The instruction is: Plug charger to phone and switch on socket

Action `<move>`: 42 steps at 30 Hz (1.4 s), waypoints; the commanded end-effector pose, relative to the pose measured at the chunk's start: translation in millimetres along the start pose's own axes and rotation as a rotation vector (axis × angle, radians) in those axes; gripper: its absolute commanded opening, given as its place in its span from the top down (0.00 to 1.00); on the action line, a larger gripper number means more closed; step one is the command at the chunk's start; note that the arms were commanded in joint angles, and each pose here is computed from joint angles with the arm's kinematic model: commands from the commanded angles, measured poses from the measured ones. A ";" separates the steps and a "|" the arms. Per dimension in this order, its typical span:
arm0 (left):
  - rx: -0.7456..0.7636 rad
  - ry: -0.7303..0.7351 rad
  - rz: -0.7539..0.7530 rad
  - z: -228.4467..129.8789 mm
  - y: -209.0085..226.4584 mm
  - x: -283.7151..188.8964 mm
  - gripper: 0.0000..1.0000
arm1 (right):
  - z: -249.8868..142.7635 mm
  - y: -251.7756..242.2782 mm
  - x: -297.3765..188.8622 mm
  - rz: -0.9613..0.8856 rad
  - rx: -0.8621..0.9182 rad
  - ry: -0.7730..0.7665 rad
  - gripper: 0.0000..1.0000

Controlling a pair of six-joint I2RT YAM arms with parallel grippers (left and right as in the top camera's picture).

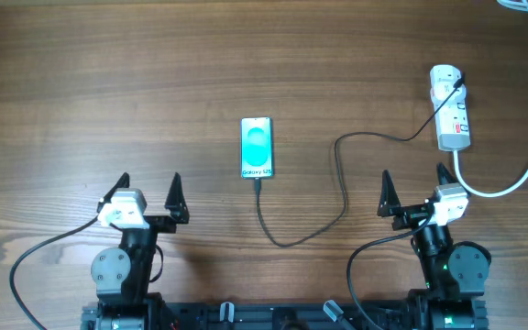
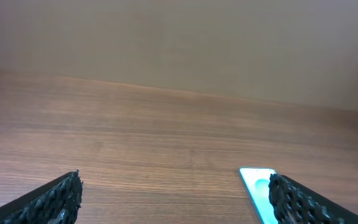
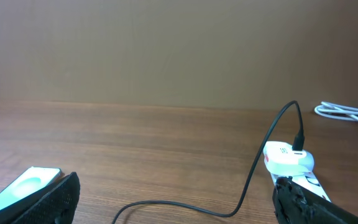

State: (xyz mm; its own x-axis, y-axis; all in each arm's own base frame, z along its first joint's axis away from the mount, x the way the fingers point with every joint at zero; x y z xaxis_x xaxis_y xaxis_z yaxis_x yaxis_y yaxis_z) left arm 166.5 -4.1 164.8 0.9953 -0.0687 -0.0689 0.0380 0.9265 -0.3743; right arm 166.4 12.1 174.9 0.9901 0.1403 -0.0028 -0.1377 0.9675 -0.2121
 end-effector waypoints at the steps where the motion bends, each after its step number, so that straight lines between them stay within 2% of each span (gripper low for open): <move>1: 0.057 -0.016 0.060 0.1 6.6 -0.5 0.00 | 1.1 -0.7 -0.4 -0.011 -0.012 -0.008 0.00; 42: 0.075 -0.015 0.052 0.3 5.8 -0.5 0.00 | 1.2 -0.7 -0.4 -0.011 -0.012 -0.009 0.00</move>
State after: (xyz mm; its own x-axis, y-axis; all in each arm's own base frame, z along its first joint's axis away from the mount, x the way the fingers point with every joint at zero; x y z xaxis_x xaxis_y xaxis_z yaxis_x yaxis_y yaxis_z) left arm 166.6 -1.0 164.3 0.9968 -0.0344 -0.0721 0.0096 0.9477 -0.3191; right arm 166.4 12.1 174.9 0.9901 0.1403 -0.0028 -0.1377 0.9675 -0.2121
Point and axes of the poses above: each gripper's point midway between its finger pads, its own x axis out along the fingers, its own y axis along the line the jaws close on, z = x × y, the point moved 8 cm from there along -x, back along the fingers, and after that the axes turned 13 degrees about -x, right-handed, at the moved point
